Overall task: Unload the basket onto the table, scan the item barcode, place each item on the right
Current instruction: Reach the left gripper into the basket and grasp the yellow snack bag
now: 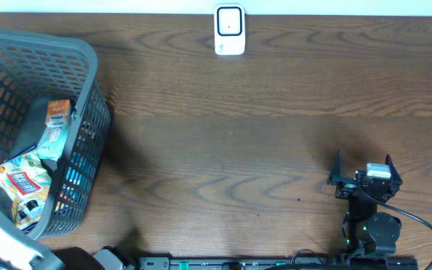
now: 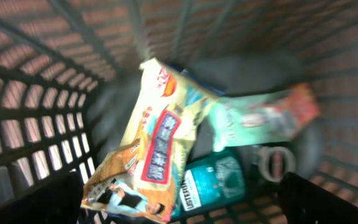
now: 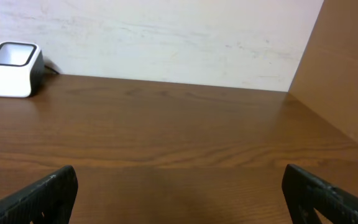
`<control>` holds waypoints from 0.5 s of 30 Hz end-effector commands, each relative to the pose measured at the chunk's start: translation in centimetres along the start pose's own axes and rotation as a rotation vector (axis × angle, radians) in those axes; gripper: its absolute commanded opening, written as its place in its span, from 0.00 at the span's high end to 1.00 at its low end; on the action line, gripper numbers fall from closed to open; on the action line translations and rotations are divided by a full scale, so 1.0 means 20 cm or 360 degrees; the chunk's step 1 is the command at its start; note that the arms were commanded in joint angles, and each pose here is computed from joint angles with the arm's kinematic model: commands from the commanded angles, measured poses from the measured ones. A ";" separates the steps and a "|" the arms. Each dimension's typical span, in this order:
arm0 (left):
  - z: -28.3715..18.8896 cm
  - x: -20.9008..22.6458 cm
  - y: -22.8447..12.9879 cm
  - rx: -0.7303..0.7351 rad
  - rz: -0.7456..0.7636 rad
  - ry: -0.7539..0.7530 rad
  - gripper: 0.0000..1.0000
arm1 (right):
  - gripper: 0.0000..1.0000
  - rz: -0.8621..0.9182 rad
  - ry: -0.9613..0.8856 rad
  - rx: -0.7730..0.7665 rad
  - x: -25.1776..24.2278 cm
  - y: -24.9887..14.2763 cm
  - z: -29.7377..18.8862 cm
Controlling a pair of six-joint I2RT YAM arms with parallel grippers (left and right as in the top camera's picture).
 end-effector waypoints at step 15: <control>0.69 0.22 -0.31 0.0268 -0.0052 0.0145 0.02 | 0.01 -0.0011 0.0008 -0.0005 0.00 0.00 0.00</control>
Point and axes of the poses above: each gripper's point midway between its finger pads, its own z axis out along the fingers, its own x axis along the line the jaws close on, y = z × x, the point moved 6 cm from there along -z, back along the fingers, and after that the axes turned 12 degrees about -z, right-handed, at the moved point
